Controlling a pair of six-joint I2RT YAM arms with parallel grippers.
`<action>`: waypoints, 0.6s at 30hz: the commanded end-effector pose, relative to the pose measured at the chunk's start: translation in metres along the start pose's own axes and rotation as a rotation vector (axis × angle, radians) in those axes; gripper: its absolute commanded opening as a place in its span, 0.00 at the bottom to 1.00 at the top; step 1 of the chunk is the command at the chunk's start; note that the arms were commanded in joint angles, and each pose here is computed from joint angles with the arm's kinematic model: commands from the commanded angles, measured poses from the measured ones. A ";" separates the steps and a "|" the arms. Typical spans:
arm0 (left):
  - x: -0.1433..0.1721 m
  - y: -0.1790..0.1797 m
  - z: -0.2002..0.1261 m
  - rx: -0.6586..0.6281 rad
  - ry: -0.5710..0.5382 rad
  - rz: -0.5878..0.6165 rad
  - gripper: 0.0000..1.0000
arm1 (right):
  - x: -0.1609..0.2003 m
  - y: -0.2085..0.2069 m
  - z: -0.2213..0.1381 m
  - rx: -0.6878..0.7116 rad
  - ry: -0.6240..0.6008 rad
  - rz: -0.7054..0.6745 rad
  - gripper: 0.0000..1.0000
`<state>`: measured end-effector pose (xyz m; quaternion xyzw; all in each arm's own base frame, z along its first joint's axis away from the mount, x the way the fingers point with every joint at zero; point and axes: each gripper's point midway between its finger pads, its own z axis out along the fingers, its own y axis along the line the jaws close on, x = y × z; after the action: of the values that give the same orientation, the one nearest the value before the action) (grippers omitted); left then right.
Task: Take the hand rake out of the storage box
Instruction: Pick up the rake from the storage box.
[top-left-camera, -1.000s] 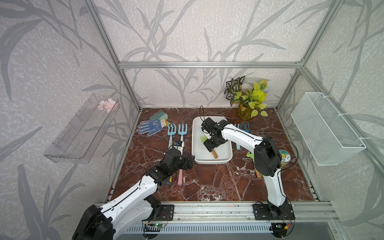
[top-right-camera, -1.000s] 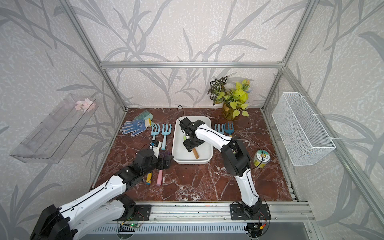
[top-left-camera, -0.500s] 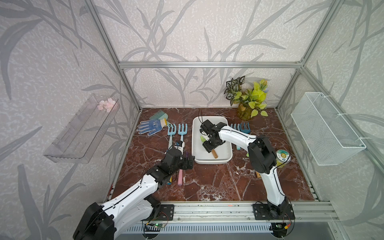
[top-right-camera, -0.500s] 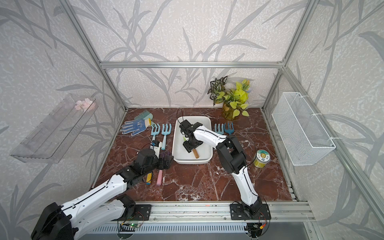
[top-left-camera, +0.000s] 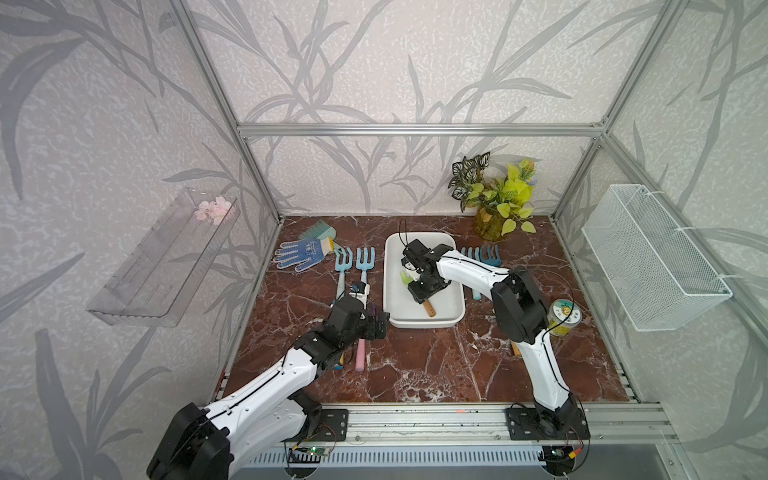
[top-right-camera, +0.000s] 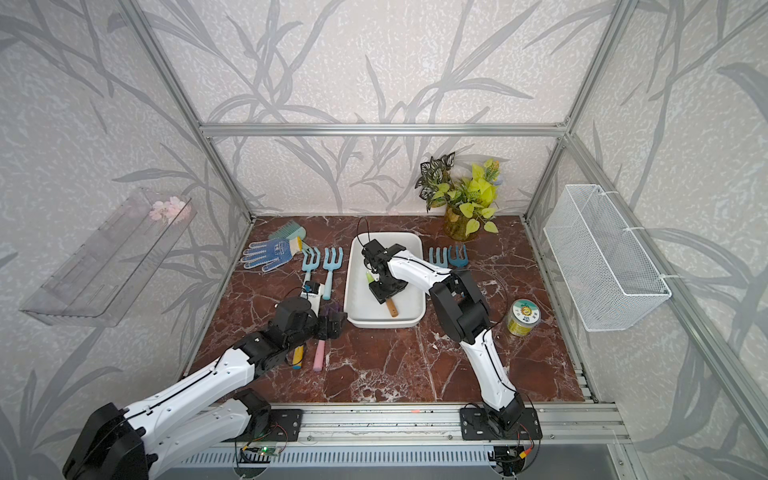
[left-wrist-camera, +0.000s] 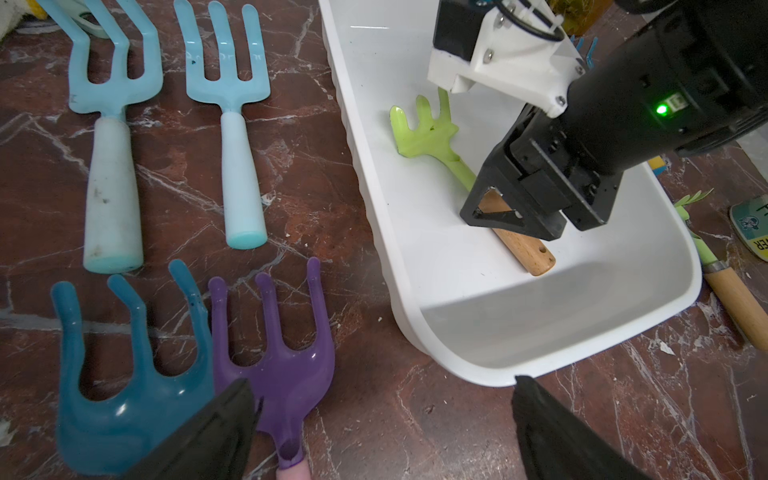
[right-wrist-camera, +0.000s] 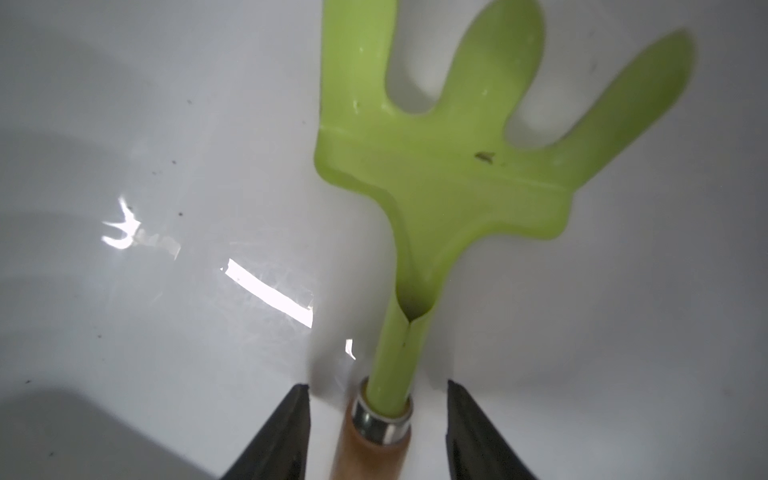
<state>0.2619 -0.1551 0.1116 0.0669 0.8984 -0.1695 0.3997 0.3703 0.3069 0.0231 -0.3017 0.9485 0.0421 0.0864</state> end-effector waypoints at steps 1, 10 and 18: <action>-0.014 -0.005 -0.003 0.010 -0.037 0.003 0.97 | -0.001 0.001 0.000 -0.018 0.021 0.014 0.50; -0.013 -0.003 -0.004 0.007 -0.038 0.002 0.97 | 0.004 0.000 0.005 -0.020 0.052 0.031 0.38; -0.013 -0.004 -0.004 0.008 -0.038 0.002 0.97 | 0.005 -0.004 0.006 -0.018 0.061 0.048 0.27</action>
<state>0.2619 -0.1551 0.1117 0.0668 0.8983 -0.1696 0.3998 0.3700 0.3044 0.0213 -0.2894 0.9536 0.0469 0.0693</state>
